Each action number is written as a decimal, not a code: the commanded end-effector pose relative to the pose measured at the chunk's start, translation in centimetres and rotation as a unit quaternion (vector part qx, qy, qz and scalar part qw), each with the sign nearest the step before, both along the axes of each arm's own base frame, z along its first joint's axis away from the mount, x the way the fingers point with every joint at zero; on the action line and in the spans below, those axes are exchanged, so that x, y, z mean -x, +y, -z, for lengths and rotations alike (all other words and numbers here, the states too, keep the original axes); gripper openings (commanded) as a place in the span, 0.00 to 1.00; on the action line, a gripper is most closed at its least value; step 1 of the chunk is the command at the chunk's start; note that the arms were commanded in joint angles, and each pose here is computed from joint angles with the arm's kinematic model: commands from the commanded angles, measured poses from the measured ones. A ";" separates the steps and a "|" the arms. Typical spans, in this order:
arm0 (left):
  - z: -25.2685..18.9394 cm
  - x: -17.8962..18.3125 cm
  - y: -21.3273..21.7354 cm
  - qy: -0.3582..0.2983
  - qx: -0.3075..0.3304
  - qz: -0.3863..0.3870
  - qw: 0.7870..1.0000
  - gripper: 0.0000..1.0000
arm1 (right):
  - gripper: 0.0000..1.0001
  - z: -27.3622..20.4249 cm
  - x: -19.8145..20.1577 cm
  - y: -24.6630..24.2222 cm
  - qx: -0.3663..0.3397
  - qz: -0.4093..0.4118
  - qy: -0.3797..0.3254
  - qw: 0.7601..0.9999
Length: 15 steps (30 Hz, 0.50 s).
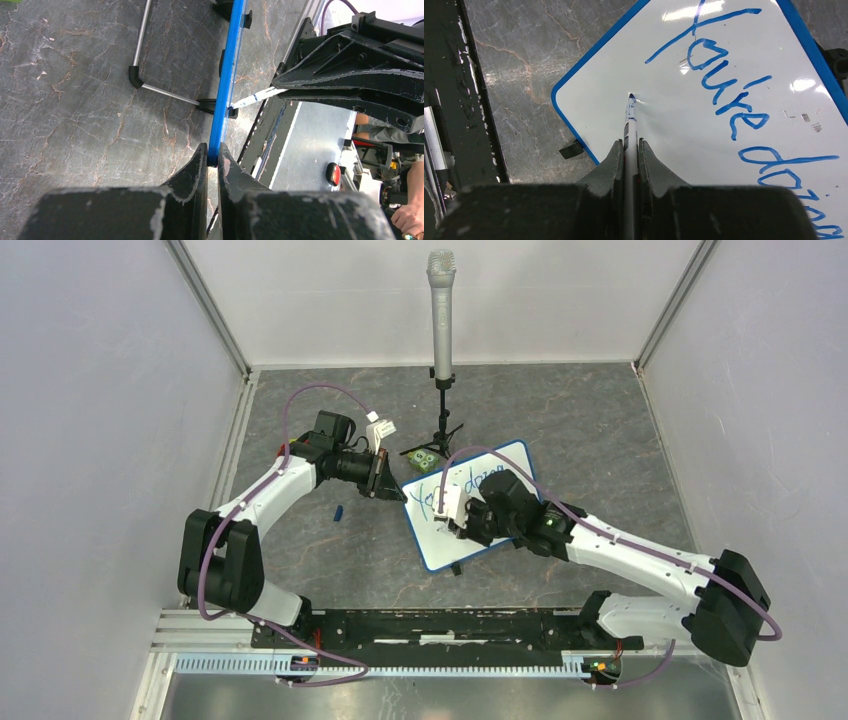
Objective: Write a sentence on the whiteboard
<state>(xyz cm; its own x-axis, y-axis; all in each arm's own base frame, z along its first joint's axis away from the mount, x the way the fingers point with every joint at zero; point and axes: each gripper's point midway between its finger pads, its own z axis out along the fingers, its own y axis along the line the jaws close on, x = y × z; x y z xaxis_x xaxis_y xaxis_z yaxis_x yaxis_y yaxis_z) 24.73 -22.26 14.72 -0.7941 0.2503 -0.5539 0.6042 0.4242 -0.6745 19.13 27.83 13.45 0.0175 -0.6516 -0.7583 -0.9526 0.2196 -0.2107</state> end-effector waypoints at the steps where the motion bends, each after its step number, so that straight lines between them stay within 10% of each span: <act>1: -1.0 -1.0 -0.3 -0.021 0.004 -0.004 1.000 0.03 | 0.00 -1.9 -0.9 1.5 -0.025 0.003 -0.022 0.999; 15: -0.9 -1.0 -0.3 -0.017 0.002 -0.005 1.000 0.03 | 0.00 0.6 1.0 0.1 0.022 -0.026 -0.012 0.999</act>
<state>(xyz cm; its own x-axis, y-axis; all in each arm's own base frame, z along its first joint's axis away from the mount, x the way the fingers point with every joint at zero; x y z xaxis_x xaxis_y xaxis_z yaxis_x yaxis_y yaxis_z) 24.73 -22.26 14.74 -0.7943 0.2504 -0.5536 0.6040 0.4243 -0.6747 18.20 28.51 12.97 0.0494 -0.6657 -0.7446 -0.9614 0.1702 -0.2160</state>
